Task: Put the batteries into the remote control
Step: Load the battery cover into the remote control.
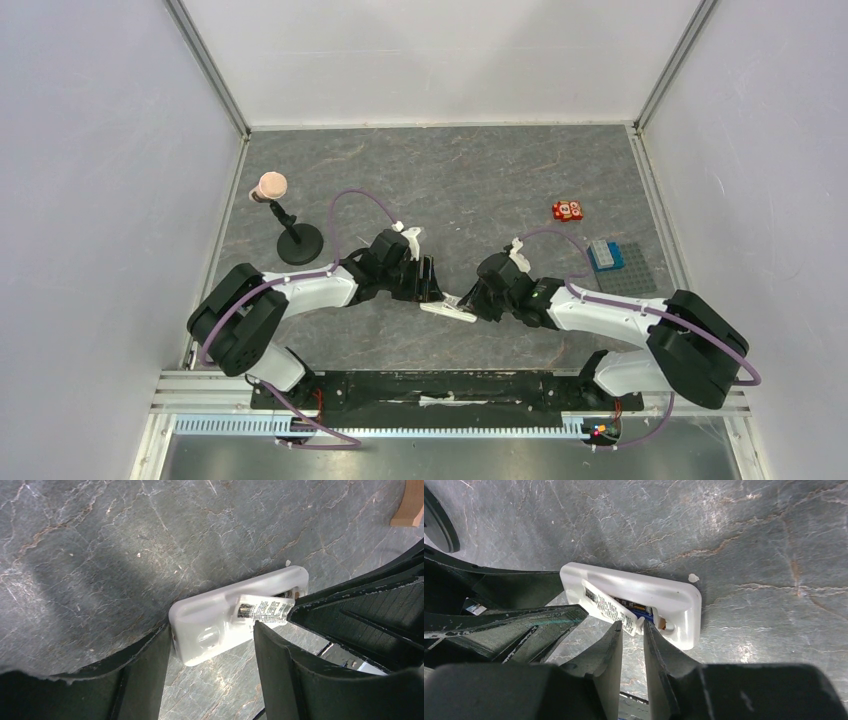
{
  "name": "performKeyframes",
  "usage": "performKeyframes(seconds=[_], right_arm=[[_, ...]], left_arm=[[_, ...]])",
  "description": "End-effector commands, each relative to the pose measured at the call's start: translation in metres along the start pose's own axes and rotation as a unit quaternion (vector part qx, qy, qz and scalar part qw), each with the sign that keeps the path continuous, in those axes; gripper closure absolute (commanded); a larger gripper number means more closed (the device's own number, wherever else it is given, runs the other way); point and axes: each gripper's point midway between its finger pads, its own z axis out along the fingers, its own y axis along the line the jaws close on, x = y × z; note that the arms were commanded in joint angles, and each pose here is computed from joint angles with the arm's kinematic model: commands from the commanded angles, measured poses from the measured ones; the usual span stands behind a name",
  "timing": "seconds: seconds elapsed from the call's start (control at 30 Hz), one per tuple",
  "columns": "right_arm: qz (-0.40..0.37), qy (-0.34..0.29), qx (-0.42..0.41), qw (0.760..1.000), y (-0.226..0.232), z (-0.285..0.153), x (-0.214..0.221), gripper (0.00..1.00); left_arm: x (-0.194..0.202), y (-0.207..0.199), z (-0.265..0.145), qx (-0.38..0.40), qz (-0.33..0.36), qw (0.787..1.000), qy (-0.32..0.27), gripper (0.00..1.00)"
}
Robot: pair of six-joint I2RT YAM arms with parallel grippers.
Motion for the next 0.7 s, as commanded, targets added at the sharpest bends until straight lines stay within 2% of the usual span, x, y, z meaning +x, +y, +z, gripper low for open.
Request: performKeyframes(seconds=[0.0,0.4,0.5,0.67], right_arm=[[0.010,-0.001,-0.010,1.000,0.0054,0.0029,-0.0013,0.77],[0.007,-0.003,-0.001,1.000,-0.0002,0.0058,-0.0010,0.92],[0.004,-0.001,0.000,1.000,-0.0002,0.0067,-0.0006,0.99],[-0.009,-0.001,-0.003,1.000,0.0030,0.0063,-0.0012,1.00]], left_arm=[[0.0101,0.0031,0.0040,-0.002,0.015,1.000,0.016,0.33],[0.0120,0.0043,0.0045,-0.003,0.015,1.000,0.019,0.33],[0.0122,0.0045,0.0042,-0.003,0.015,1.000,0.018,0.34],[0.0090,0.0035,0.0026,-0.005,0.016,1.000,0.013,0.34]])
